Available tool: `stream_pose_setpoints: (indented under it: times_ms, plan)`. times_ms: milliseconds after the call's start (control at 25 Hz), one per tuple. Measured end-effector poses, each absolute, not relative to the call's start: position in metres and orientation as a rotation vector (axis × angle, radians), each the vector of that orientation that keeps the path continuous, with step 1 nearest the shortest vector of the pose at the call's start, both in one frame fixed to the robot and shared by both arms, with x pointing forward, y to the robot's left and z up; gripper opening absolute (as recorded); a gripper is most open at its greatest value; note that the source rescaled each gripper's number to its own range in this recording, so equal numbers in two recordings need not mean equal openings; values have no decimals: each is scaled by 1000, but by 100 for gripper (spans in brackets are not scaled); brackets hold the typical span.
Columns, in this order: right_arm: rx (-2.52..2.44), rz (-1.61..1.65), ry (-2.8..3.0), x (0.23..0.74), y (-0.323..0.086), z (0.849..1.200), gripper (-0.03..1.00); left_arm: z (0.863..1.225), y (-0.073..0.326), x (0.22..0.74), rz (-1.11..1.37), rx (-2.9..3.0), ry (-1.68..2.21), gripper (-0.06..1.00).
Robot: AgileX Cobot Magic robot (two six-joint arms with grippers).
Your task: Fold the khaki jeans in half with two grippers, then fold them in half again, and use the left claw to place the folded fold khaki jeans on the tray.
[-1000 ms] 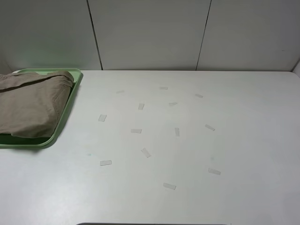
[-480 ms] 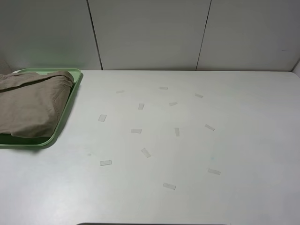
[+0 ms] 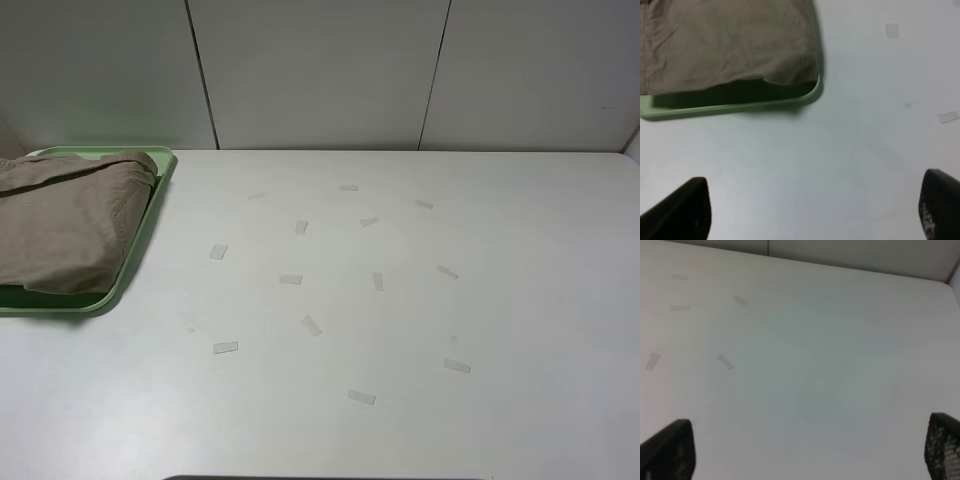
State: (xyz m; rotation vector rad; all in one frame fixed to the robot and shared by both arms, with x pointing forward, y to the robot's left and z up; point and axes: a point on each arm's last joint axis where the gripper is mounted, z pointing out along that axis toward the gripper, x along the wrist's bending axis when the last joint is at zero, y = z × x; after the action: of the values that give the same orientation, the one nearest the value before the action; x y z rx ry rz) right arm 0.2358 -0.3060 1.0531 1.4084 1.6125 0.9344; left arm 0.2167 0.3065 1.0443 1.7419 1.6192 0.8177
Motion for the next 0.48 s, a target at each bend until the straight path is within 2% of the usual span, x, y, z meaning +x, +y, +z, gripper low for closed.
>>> stream_pose_setpoints:
  times_ms: [480]
  plan:
    - [1408,934,1612,236,-306,1053,100,1039,299,226,770,1703,1552,83]
